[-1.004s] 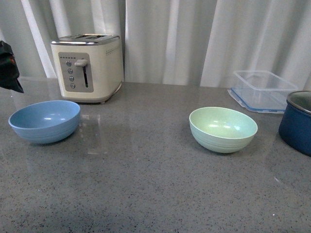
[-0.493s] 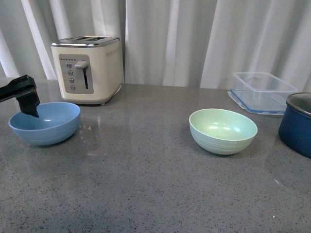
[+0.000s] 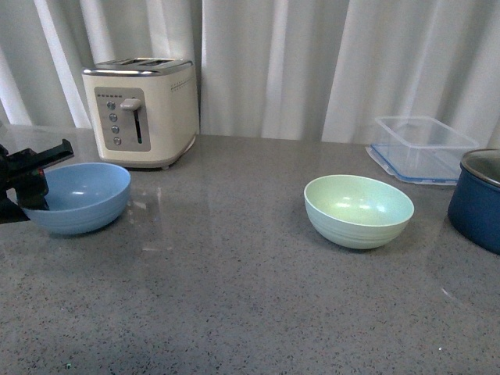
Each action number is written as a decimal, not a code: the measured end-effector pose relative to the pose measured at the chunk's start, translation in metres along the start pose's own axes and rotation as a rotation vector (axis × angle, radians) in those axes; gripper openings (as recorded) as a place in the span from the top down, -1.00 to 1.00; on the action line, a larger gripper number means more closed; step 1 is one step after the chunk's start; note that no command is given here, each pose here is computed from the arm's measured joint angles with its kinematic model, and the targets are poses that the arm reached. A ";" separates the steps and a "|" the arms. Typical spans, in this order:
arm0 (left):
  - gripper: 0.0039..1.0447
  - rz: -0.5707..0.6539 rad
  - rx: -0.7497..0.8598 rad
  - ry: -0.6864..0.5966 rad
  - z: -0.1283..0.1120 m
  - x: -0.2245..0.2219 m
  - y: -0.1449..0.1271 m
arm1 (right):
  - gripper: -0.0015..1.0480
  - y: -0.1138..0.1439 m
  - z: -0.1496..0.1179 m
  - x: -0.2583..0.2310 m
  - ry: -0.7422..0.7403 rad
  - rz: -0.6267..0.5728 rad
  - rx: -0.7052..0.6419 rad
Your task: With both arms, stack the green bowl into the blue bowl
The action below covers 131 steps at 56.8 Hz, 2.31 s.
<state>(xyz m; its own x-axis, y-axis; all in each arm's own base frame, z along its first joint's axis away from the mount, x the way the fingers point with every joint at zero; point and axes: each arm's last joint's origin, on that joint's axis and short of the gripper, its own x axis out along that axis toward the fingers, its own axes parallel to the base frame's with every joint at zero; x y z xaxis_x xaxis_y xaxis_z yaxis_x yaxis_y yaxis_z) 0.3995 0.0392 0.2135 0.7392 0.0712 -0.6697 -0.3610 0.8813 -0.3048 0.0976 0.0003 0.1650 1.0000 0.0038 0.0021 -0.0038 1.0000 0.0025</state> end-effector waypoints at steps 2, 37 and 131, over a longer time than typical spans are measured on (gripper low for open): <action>0.66 0.000 0.000 0.000 0.000 0.000 0.000 | -0.81 0.000 0.000 0.000 0.000 0.000 0.000; 0.94 -0.190 0.012 -0.069 0.012 -0.053 -0.040 | -0.81 0.000 0.000 0.000 0.000 0.000 0.000; -0.87 -0.307 0.232 -0.235 -0.014 -0.093 -0.127 | -0.81 0.000 0.000 0.000 0.000 0.000 0.000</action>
<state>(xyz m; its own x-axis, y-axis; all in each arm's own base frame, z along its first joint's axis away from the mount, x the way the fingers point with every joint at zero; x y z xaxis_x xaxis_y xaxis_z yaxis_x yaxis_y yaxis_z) 0.3685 -0.0859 0.3051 0.9109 -0.1295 -0.3918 0.0124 0.9577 -0.2876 0.0976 0.0003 0.1650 1.0000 0.0038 0.0021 -0.0038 1.0000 0.0025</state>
